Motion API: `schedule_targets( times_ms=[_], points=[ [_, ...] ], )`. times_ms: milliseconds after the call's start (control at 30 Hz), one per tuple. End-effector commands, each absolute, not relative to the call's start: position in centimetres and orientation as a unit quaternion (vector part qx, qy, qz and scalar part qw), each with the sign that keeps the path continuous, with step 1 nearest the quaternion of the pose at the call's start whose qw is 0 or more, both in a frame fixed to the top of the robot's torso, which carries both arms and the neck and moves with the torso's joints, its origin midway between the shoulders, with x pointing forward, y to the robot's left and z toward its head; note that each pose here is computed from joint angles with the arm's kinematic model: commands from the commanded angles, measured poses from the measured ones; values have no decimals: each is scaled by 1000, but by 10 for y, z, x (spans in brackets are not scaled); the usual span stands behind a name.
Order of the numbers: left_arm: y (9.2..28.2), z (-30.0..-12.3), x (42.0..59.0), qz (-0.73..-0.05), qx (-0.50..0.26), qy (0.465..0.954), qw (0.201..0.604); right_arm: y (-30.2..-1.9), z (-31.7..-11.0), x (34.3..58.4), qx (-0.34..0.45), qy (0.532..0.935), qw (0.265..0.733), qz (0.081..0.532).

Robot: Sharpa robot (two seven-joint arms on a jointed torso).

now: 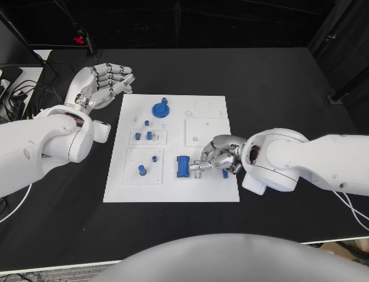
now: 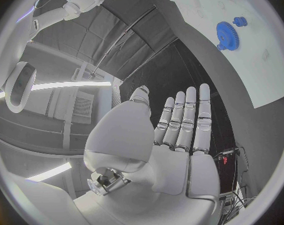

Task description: Assemble the parts on the task board

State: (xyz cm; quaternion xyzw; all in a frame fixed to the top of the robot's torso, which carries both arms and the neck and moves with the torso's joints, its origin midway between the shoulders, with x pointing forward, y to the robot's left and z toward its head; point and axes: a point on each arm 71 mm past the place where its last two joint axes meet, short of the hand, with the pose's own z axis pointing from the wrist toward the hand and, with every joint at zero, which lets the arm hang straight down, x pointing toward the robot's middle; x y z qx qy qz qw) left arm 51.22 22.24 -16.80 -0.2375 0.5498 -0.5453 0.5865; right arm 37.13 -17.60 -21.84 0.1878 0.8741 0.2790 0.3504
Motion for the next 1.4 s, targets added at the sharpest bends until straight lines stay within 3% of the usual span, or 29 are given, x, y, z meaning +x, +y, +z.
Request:
schedule_targets(
  times_ms=[33,300,600,900,1400],
  points=[
    [222,-167,512,-549,-236,549,585,-185,-205,369,203,835,394,326],
    [222,-167,513,-549,-237,549,584,-227,-204,361,224,838,401,293],
    [222,-168,513,-548,-238,552,582,-256,-209,357,201,867,412,197],
    [222,-169,512,-548,-239,552,581,-252,-223,356,158,886,410,145],
    [221,-171,512,-548,-239,554,579,-237,-228,362,120,888,422,136]
  ],
)
